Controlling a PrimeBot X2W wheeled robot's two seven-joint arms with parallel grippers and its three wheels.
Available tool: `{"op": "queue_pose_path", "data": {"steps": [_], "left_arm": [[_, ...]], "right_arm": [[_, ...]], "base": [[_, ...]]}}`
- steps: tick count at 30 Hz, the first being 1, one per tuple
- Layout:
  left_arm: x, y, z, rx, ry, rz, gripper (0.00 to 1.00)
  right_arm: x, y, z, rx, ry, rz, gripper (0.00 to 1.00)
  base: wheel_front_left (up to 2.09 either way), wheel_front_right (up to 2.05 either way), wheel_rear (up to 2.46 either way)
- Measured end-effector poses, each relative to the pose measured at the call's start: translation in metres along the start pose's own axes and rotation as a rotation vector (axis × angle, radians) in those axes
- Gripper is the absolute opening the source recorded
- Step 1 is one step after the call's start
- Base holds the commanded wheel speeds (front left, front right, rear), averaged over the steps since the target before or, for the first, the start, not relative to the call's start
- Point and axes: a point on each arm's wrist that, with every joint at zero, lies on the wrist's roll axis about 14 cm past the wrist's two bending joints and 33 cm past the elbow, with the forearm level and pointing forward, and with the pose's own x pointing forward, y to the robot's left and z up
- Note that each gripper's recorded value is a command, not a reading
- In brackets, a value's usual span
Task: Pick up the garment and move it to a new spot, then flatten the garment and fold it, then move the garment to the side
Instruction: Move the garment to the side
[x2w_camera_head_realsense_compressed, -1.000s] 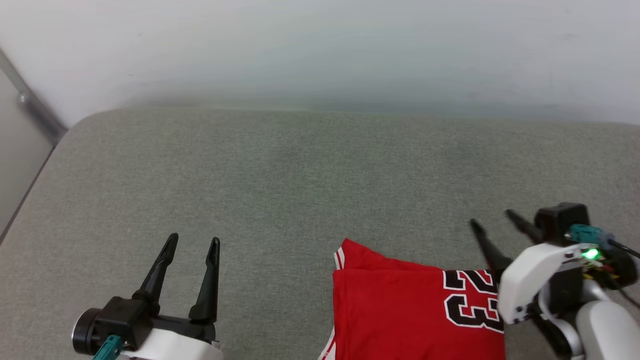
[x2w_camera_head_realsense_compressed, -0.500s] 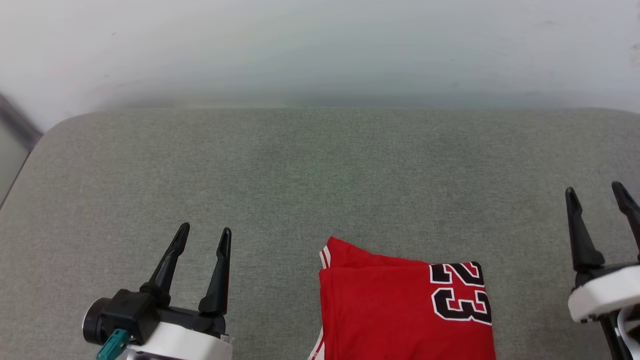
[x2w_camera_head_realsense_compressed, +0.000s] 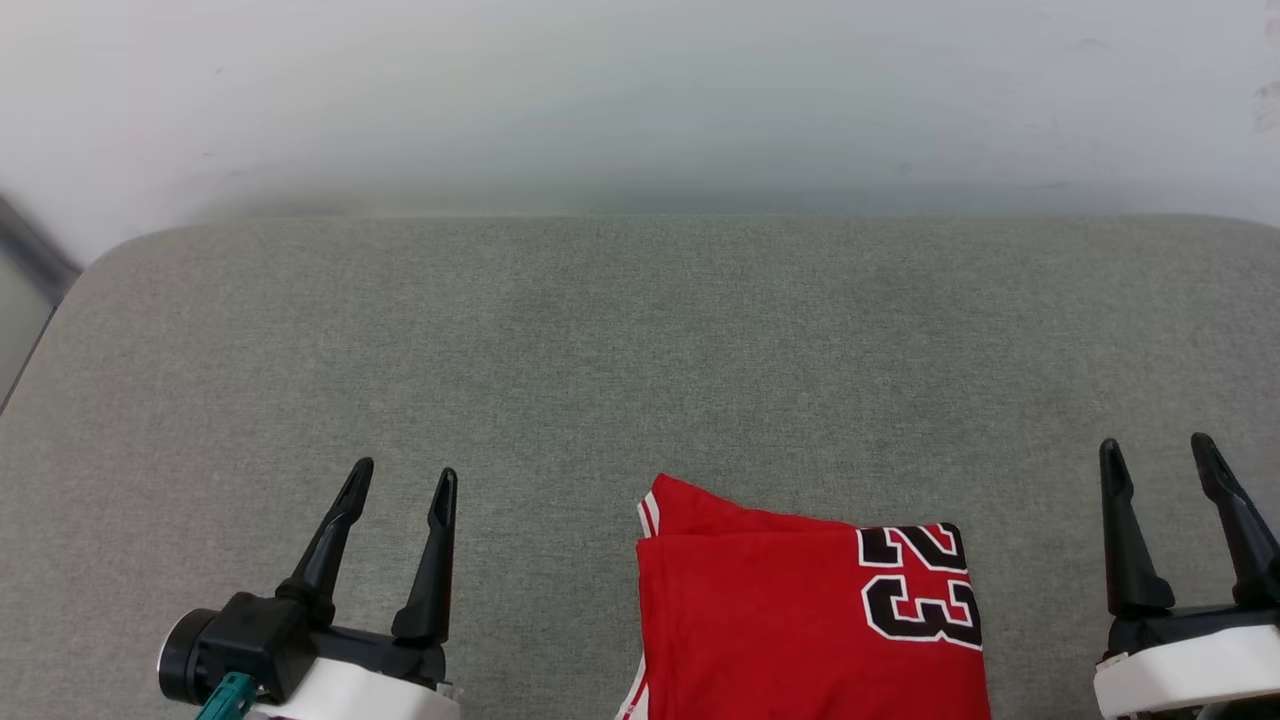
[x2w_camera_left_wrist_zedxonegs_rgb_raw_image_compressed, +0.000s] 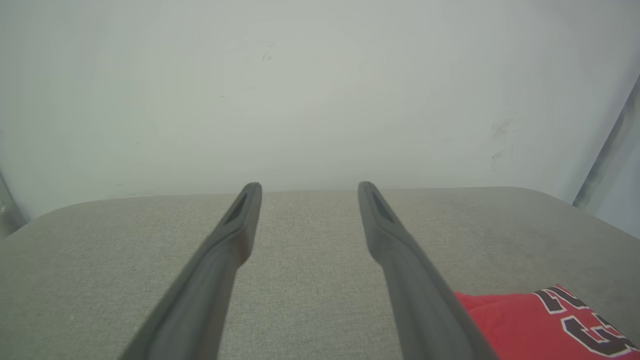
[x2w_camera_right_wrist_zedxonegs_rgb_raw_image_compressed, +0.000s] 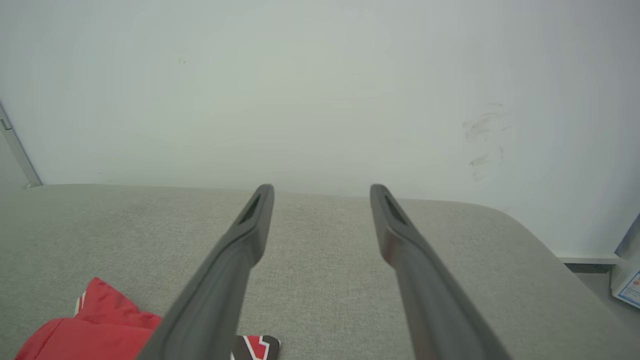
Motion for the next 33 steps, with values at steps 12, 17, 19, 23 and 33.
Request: {"op": "queue_pose_path", "data": {"steps": [12,17,19,23,33], "left_arm": [[-0.002,-0.003,-0.003,0.006,0.012,-0.005,1.00],[-0.001,-0.001,-0.008,0.005,0.024,-0.001,1.00],[-0.001,-0.003,-0.013,0.001,0.038,-0.007,1.00],[0.002,-0.003,-0.018,0.000,0.053,-0.009,1.00],[0.006,0.008,-0.029,0.006,0.087,0.020,1.00]], "right_arm": [[-0.003,0.008,-0.015,-0.022,0.084,0.024,1.00],[-0.012,0.020,-0.057,0.018,0.363,0.087,1.00],[-0.019,0.025,-0.073,0.022,0.499,0.121,1.00],[-0.034,0.041,-0.097,0.076,0.734,0.190,1.00],[-0.047,0.045,-0.140,0.065,1.084,0.192,1.00]], "base": [[0.00,0.00,0.00],[0.00,0.00,0.00],[0.00,0.00,0.00],[0.00,0.00,0.00],[0.00,0.00,0.00]]}}
